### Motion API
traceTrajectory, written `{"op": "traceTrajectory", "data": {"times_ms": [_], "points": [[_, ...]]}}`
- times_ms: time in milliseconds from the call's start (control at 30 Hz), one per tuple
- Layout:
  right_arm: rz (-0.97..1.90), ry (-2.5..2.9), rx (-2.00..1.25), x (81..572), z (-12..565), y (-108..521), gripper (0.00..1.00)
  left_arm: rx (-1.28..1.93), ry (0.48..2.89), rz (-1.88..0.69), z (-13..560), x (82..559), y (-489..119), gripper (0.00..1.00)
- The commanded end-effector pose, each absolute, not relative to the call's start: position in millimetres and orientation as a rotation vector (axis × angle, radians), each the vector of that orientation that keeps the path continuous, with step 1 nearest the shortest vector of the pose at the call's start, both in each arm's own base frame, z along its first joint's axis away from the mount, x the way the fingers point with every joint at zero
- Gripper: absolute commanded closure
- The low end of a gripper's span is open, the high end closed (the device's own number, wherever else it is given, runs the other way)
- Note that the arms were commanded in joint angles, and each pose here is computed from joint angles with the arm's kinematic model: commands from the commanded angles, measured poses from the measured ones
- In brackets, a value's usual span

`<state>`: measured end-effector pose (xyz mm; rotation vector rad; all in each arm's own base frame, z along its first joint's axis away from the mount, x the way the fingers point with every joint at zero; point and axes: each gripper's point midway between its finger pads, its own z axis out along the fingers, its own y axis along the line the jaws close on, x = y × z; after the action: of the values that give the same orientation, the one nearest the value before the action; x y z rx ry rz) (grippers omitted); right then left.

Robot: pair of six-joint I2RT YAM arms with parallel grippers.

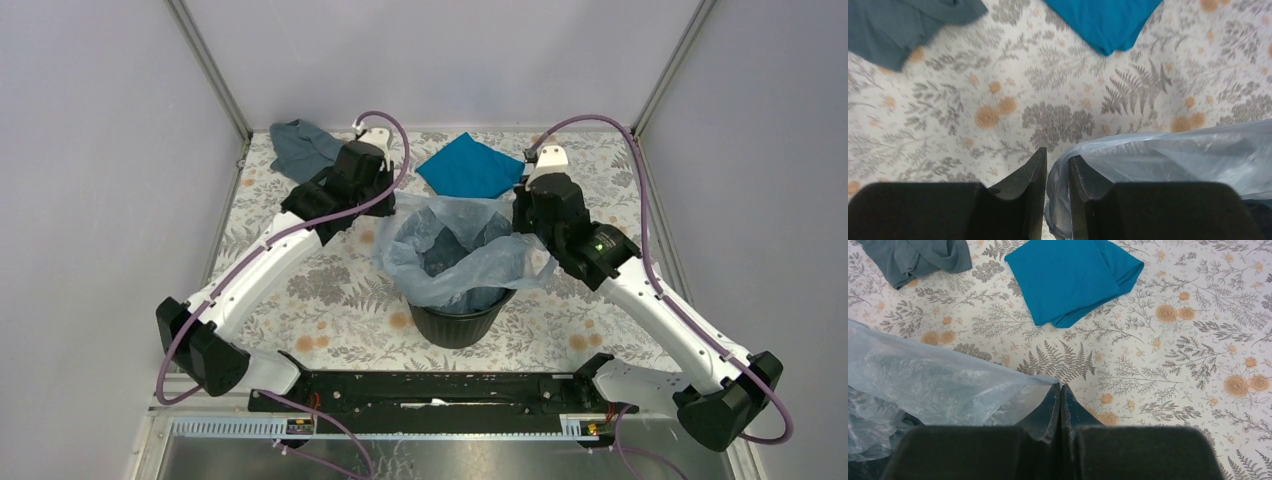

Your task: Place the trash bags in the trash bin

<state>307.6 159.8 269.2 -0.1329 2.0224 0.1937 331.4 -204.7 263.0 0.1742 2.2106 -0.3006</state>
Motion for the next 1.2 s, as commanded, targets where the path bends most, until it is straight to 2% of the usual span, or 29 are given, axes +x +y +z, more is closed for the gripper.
{"op": "traceTrajectory", "data": {"times_ms": [0,133,167,267,367,400,533,767,933,1033,1167], "points": [[0.185,2.045,-0.108,297.6,252.4,146.7,0.98,0.156,2.252,-0.401,242.3,316.5,-205.0,0.75],[0.205,2.073,-0.106,281.8,236.0,141.0,0.88,0.161,2.314,-0.515,220.8,293.2,-212.1,0.75],[0.204,2.081,-0.1,278.4,234.0,138.7,0.83,0.154,2.332,-0.524,215.9,289.0,-211.9,0.75],[0.223,2.093,-0.064,267.0,246.2,132.7,0.54,0.146,2.358,-0.583,207.1,275.7,-214.1,0.74],[0.243,2.12,-0.021,248.7,269.8,123.0,0.33,0.127,2.355,-0.604,205.5,271.1,-213.2,0.72],[0.255,2.137,-0.022,241.0,274.5,120.7,0.28,0.127,2.358,-0.612,205.5,269.7,-213.9,0.71],[0.314,2.231,-0.054,203.8,275.1,113.8,0.17,0.128,2.349,-0.649,210.7,267.0,-217.5,0.69],[0.617,2.311,-0.059,157.8,258.8,137.1,0.17,0.106,2.347,-0.638,210.8,267.5,-214.7,0.59],[0.844,2.224,0.008,172.9,248.1,173.3,0.38,0.068,2.351,-0.655,201.8,264.9,-214.6,0.57],[0.954,2.136,0.04,192.8,250.4,195.9,0.47,0.036,2.34,-0.658,198.0,265.7,-213.3,0.57],[0.985,2.008,0.072,236.3,257.6,219.0,0.62,0.002,2.333,-0.606,188.0,274.8,-206.7,0.49]]}}
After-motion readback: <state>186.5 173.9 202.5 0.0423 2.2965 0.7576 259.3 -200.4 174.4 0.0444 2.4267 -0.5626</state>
